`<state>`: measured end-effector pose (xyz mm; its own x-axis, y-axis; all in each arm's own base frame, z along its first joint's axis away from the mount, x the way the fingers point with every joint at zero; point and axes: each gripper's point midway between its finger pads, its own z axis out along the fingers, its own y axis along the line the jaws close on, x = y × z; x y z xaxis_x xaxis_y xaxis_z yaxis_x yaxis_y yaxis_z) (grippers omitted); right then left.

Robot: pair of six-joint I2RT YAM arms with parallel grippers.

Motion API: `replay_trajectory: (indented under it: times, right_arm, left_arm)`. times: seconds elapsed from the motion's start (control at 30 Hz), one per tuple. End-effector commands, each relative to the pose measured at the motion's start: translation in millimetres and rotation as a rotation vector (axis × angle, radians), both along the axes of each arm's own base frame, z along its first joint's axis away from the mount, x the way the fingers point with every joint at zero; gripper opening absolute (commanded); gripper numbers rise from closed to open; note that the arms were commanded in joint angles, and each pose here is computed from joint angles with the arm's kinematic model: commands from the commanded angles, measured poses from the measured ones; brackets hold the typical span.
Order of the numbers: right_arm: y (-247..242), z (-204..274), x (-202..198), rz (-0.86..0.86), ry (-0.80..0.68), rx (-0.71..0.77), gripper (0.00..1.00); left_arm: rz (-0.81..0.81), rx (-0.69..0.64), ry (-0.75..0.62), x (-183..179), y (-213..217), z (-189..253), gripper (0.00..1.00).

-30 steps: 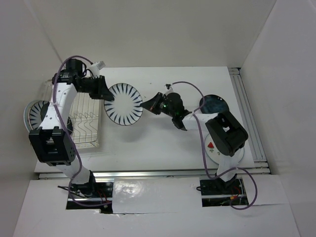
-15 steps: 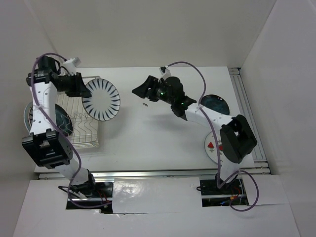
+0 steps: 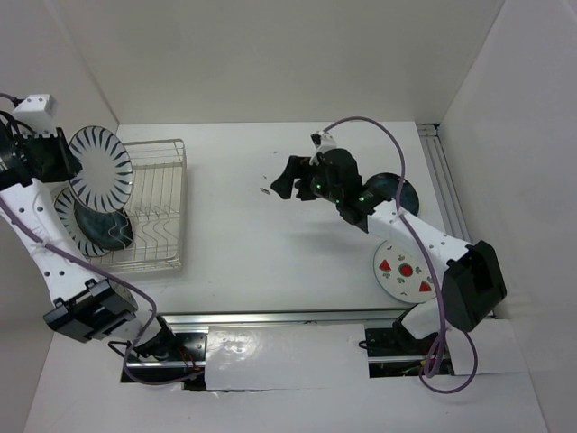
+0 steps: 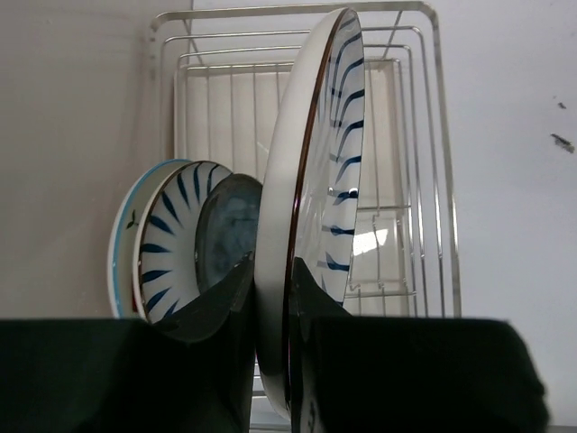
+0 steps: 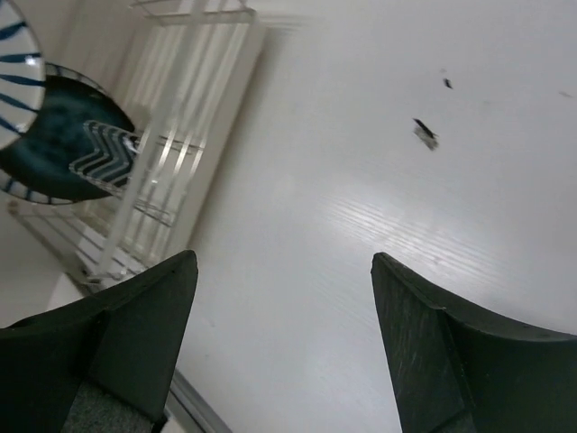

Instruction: Load the plates into the dish rack

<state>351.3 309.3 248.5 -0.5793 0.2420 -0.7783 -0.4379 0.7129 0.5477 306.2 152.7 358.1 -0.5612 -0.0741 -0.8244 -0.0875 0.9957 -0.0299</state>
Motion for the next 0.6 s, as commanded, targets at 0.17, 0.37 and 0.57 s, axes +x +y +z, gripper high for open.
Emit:
replay_trajectory:
  times: [0.17,0.37,0.57]
  right_arm:
    - [-83,-27,-14,-0.181,-0.008,-0.156,0.86]
    - [-110,-24,-20,-0.248,-0.029,-0.167,0.86]
    - [-124,-27,-16,-0.275,-0.015,-0.198,0.86]
  left_arm:
    - [0.027,0.332,-0.066,-17,28,30,0.00]
    - [0.033,0.398,0.002,-21,42,12,0.00]
    - [0.002,0.403,0.027,-22,40,-5,0.00]
